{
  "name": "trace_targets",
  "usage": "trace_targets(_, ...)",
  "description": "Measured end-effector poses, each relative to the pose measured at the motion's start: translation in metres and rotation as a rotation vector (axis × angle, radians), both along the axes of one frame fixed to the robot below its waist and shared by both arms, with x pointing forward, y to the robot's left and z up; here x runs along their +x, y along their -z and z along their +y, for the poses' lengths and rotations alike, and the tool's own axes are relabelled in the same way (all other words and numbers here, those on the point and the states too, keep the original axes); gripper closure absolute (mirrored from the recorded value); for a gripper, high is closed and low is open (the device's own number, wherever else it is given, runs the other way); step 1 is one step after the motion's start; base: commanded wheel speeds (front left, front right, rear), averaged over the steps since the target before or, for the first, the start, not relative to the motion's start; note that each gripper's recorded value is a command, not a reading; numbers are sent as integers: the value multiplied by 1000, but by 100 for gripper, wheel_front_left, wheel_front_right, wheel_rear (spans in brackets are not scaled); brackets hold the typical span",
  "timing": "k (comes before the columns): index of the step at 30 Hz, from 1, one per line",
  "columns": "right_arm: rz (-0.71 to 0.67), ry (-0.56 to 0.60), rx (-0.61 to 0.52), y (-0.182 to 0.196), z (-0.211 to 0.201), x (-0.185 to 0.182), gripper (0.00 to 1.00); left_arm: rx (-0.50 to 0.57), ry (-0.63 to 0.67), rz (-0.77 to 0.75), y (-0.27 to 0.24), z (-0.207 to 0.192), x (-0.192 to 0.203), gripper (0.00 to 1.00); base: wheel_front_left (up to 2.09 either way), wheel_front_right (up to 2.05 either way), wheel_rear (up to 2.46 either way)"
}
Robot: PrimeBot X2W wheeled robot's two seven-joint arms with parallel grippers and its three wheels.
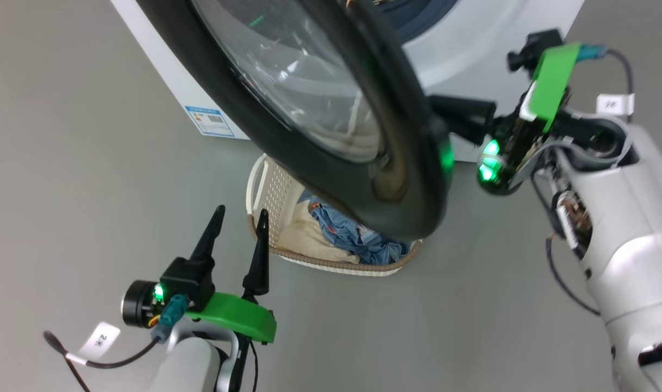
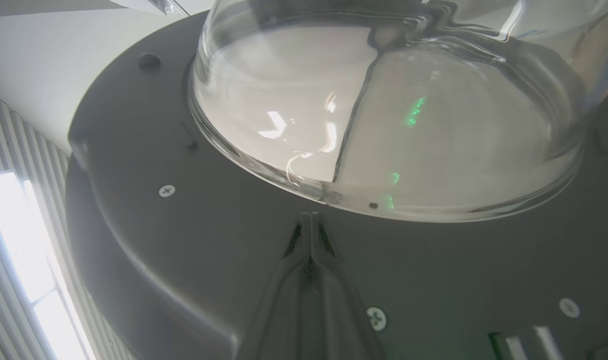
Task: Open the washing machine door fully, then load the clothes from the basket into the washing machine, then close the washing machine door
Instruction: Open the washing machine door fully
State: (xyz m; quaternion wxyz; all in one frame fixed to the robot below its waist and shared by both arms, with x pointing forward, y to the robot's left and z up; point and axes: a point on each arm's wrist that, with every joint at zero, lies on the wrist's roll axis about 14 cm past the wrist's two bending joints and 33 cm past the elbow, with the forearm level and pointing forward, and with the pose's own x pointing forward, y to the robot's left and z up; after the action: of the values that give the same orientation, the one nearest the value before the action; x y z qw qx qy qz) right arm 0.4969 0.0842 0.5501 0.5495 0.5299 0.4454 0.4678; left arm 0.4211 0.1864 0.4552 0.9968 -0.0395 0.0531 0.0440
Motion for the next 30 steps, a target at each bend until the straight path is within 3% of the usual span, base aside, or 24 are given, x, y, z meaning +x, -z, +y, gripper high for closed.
trace_targets(19, 91, -145, 109, -6, 55, -86, 100, 0, -35, -26, -13, 11, -16, 0, 0, 0, 0)
trace_targets(30, 122, -124, 109, -5, 64, -98, 100, -5, -47, -25, -13, 13, -21, 0, 0, 0, 0)
